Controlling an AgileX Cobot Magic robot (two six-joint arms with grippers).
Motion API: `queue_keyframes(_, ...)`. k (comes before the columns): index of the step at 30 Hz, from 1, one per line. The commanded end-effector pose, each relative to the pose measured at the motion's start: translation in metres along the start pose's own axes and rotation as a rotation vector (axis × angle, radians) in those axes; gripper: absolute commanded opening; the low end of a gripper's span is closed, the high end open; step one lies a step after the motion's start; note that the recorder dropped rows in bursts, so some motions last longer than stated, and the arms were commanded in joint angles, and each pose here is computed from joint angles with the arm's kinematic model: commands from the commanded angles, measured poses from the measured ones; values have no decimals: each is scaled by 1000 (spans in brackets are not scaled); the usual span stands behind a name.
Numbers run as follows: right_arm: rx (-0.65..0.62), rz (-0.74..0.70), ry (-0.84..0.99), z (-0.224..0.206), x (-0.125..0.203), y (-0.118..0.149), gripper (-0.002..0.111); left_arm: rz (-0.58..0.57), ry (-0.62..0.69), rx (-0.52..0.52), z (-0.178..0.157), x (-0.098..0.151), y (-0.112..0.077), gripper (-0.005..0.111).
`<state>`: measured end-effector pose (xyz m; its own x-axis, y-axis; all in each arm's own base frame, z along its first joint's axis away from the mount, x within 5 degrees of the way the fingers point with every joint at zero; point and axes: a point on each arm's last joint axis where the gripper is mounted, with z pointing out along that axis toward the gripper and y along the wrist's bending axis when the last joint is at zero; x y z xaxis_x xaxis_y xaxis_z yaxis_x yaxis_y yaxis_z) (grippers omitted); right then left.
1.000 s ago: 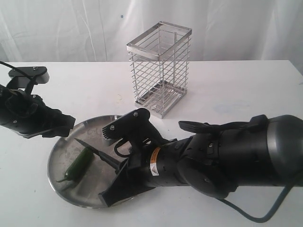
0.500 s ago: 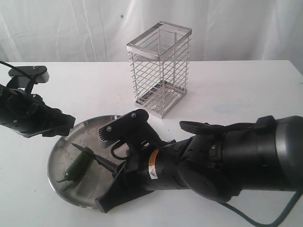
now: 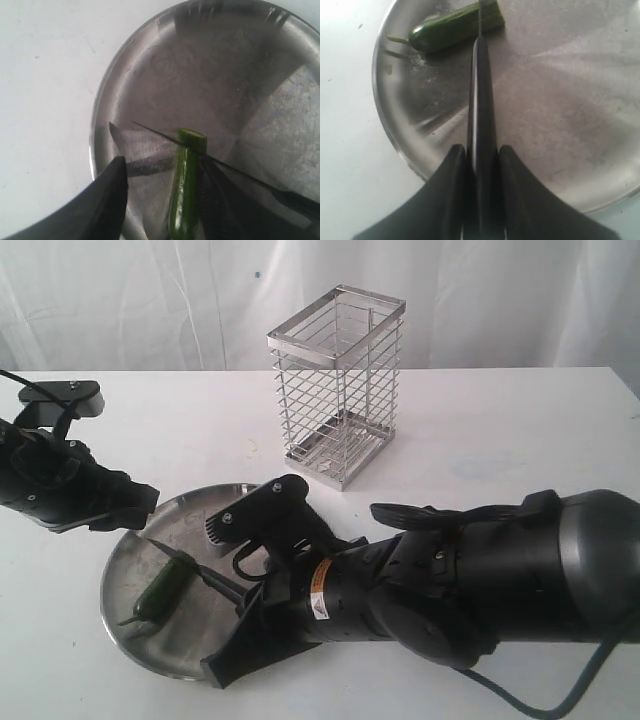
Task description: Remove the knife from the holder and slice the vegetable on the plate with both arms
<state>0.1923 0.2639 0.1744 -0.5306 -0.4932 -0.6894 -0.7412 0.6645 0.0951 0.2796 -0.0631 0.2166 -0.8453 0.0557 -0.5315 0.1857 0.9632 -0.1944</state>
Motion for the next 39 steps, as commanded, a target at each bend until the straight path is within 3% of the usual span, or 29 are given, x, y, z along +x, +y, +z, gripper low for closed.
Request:
queue_keyframes(1,13,5,-16,-1,-2,-7,0,-15,16,6,0,3,1,48)
queue_keyframes(39,-3,-5,-23,-12,-2,0,0,-15,11,4,0,3,1,48)
